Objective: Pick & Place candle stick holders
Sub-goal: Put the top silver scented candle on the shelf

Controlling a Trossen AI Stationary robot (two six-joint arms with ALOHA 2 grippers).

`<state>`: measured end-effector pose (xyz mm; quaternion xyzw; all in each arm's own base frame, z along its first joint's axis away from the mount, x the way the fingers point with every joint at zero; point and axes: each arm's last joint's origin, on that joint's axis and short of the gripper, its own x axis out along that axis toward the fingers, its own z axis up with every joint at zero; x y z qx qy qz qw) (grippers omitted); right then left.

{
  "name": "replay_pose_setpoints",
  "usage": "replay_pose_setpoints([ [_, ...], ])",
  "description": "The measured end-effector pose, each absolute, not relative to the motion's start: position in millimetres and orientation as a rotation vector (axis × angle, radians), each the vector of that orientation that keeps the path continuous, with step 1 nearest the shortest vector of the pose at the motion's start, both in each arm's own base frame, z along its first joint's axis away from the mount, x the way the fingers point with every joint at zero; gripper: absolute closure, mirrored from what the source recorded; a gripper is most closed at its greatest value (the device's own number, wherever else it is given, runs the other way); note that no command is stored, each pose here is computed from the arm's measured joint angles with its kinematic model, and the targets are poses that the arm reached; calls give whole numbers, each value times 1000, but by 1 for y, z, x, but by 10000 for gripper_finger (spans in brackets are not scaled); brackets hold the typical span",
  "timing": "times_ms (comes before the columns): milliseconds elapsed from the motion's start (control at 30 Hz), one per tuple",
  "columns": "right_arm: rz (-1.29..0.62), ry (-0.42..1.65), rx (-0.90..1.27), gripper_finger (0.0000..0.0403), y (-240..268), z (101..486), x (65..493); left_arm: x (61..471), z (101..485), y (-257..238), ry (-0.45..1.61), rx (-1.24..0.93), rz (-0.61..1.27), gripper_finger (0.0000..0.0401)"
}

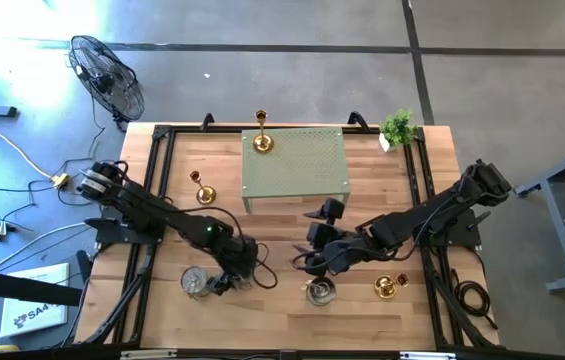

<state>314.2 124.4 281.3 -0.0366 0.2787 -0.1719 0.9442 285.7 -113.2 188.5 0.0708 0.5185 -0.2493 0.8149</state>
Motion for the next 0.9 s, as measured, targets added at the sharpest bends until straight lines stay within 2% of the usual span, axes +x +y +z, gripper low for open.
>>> replay_pose_setpoints([
  [233, -311, 532, -97, 13, 141, 284, 309, 297, 232, -109, 1114, 407, -343, 50],
  [400, -368, 480, -86, 11, 154, 286, 301, 304, 259, -103, 1088, 558, -278, 50],
  [633, -437, 417, -34, 10, 166, 287, 293, 313, 298, -84, 1066, 555, -188, 50],
  [900, -426, 419, -33, 12, 169, 286, 291, 319, 353, -81, 909, 581, -216, 50],
])
